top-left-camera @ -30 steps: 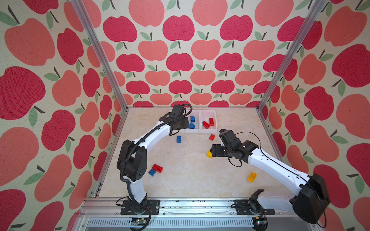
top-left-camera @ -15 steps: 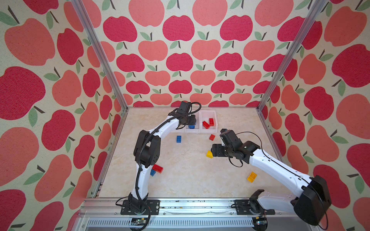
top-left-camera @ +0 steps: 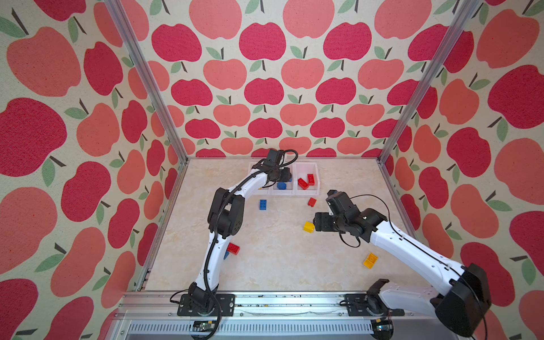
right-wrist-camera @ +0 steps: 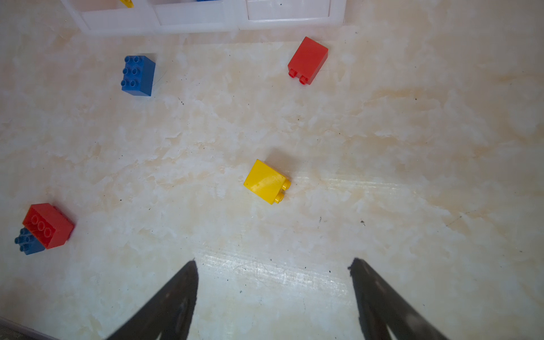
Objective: Sort the legos into containers by color
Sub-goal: 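Lower the blue brick into the middle compartment and open the left gripper, then raise the left gripper while the right gripper moves to the red brick, then close the right gripper on the small red brick and lift it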
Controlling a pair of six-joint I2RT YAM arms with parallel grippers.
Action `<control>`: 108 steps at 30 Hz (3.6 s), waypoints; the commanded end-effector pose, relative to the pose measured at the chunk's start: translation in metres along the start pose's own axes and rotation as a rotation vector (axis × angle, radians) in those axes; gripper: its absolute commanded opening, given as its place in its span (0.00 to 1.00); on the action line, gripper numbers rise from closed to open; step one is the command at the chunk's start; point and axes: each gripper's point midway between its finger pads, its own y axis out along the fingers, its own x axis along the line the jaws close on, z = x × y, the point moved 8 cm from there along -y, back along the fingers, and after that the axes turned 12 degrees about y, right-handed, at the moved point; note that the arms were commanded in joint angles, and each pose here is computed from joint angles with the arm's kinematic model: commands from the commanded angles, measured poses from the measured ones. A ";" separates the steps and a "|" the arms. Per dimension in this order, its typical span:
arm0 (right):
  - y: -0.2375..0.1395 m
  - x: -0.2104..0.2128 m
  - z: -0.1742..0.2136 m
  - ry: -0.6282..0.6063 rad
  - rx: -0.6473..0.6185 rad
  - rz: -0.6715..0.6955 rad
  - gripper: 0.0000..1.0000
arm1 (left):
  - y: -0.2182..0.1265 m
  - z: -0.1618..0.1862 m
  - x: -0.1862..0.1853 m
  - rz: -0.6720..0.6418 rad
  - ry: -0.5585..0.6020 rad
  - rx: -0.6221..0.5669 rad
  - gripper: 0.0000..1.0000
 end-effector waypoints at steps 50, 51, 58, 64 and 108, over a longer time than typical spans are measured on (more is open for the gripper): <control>0.097 -0.001 -0.078 0.047 -0.038 0.143 0.82 | -0.203 0.075 0.020 -0.049 -0.210 -0.268 0.84; 0.101 -0.001 -0.080 0.053 -0.046 0.143 0.82 | -0.207 0.078 0.020 -0.054 -0.213 -0.272 0.84; 0.133 0.001 -0.094 0.098 -0.072 0.150 0.80 | -0.229 0.093 0.023 -0.076 -0.237 -0.289 0.86; 0.155 0.001 -0.101 0.138 -0.088 0.169 0.73 | -0.238 0.106 0.025 -0.089 -0.250 -0.280 0.86; 0.206 -0.006 -0.080 0.241 -0.058 0.277 0.39 | -0.243 0.116 0.031 -0.108 -0.275 -0.280 0.88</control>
